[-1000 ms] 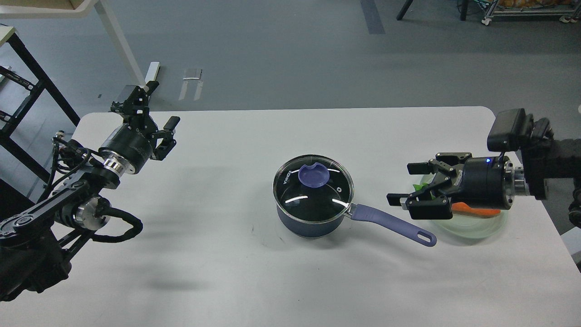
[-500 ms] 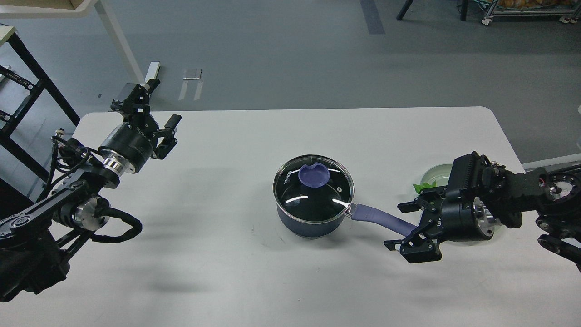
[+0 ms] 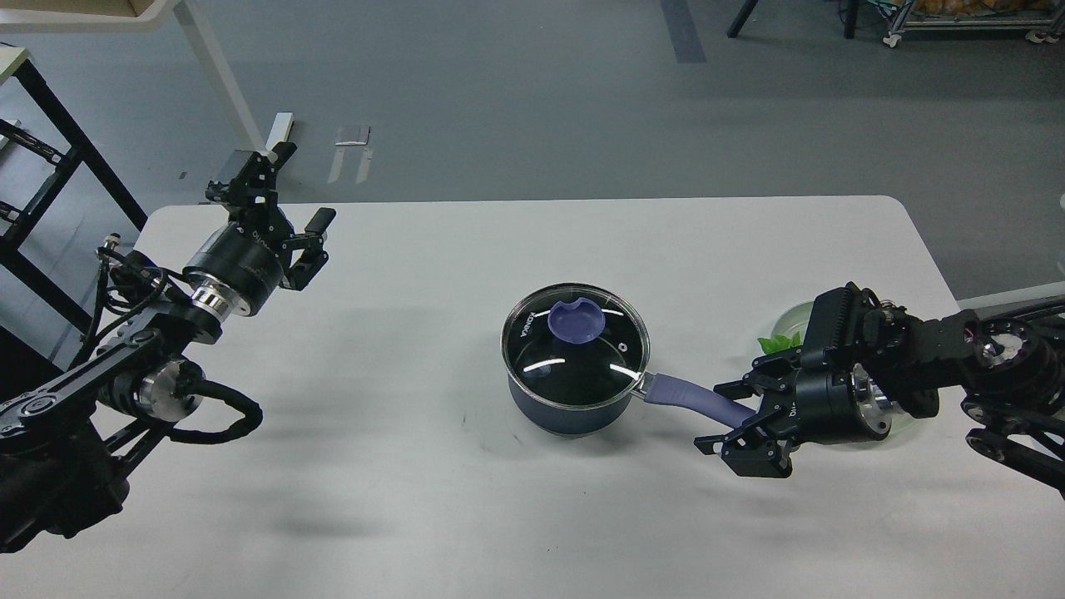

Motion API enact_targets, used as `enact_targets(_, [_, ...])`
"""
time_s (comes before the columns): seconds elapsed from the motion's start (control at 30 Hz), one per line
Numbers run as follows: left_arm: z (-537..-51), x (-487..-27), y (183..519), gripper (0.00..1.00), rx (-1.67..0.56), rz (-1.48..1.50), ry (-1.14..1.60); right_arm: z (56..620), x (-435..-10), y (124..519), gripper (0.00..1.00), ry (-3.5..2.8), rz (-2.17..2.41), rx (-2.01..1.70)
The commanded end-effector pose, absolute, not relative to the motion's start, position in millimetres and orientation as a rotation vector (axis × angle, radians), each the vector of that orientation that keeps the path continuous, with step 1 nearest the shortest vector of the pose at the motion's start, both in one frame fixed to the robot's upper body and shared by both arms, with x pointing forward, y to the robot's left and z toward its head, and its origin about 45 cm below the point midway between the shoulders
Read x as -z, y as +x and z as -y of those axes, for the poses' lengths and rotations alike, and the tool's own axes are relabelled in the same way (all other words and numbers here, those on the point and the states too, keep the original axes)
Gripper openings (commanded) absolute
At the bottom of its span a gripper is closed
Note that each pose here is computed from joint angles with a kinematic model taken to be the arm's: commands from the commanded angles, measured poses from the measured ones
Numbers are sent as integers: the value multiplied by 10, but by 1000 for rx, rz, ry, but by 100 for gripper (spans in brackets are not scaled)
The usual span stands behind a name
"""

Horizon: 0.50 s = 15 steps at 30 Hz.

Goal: Open pot lid

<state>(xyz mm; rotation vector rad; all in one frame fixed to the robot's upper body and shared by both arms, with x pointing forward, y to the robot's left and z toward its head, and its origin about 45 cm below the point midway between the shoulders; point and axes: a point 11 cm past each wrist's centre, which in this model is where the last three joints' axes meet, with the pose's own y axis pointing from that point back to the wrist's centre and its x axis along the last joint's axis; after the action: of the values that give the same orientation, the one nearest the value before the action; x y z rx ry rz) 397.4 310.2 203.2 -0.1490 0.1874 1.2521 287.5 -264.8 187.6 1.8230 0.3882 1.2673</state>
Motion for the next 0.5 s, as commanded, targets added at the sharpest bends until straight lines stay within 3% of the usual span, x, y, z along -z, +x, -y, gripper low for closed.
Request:
enact_targets(0.0, [-3110, -2039, 3974, 99, -1252, -185, -149, 2657, -1873, 2877, 42, 1820, -389, -1266])
enact_targets(0.2, [-3052, -2087, 3983, 99, -1225, -147, -131, 2678, -1873, 2883, 30, 1816, -386, -1262])
enact_targets(0.47, [-2622, -2519, 4008, 99, -961, 295, 13, 2690, -1870, 2891, 27, 1815, -382, -1258])
